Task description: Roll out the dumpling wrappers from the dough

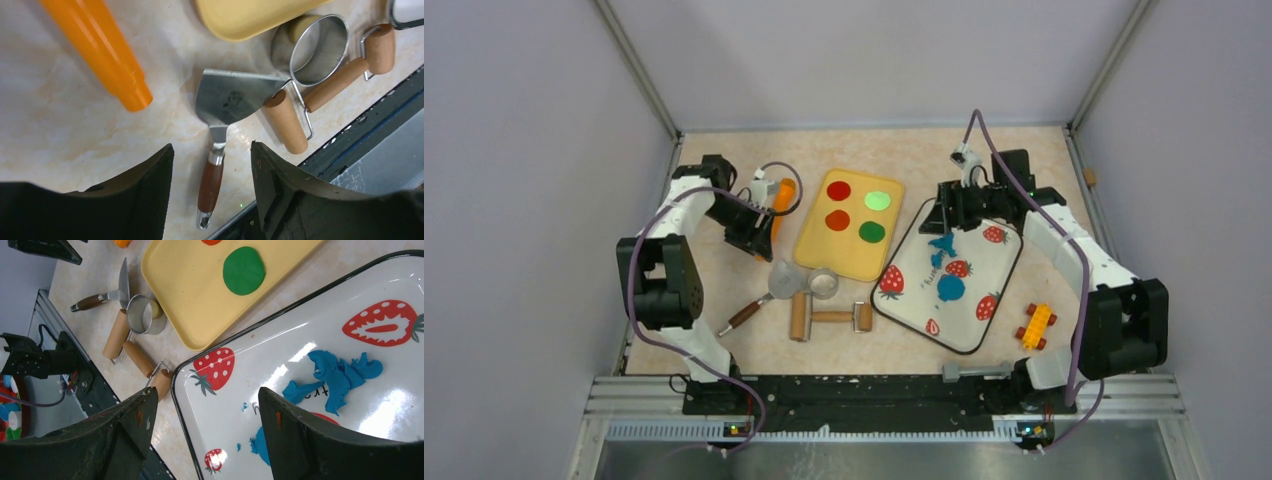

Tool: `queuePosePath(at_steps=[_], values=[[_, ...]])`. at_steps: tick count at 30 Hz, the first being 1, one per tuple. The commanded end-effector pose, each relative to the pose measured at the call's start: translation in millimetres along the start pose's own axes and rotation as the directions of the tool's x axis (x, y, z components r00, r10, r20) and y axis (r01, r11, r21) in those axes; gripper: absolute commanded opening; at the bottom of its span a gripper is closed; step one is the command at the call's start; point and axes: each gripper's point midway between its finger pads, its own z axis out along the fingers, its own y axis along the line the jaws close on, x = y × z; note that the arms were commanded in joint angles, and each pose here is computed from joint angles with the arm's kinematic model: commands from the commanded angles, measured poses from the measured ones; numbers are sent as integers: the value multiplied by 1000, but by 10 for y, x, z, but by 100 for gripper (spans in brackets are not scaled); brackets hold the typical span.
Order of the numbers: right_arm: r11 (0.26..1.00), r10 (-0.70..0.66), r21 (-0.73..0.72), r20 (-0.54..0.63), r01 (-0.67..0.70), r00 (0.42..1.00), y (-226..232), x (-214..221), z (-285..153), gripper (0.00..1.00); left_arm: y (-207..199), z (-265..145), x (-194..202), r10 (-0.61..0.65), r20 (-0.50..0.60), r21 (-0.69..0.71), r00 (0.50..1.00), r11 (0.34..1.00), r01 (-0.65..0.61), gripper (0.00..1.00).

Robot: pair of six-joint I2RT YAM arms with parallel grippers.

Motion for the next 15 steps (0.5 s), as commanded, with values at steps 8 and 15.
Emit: queuePosePath(at_steps=[8,15], values=[[987,-160,-30,14,160,987,155,110,-168,75,-130,298,-395,306,143,271,941,902,-335,64],[984,-175,-23,2,175,985,138,160,-209,75,5,560,-307,382,47,363,923,855,-372,64]])
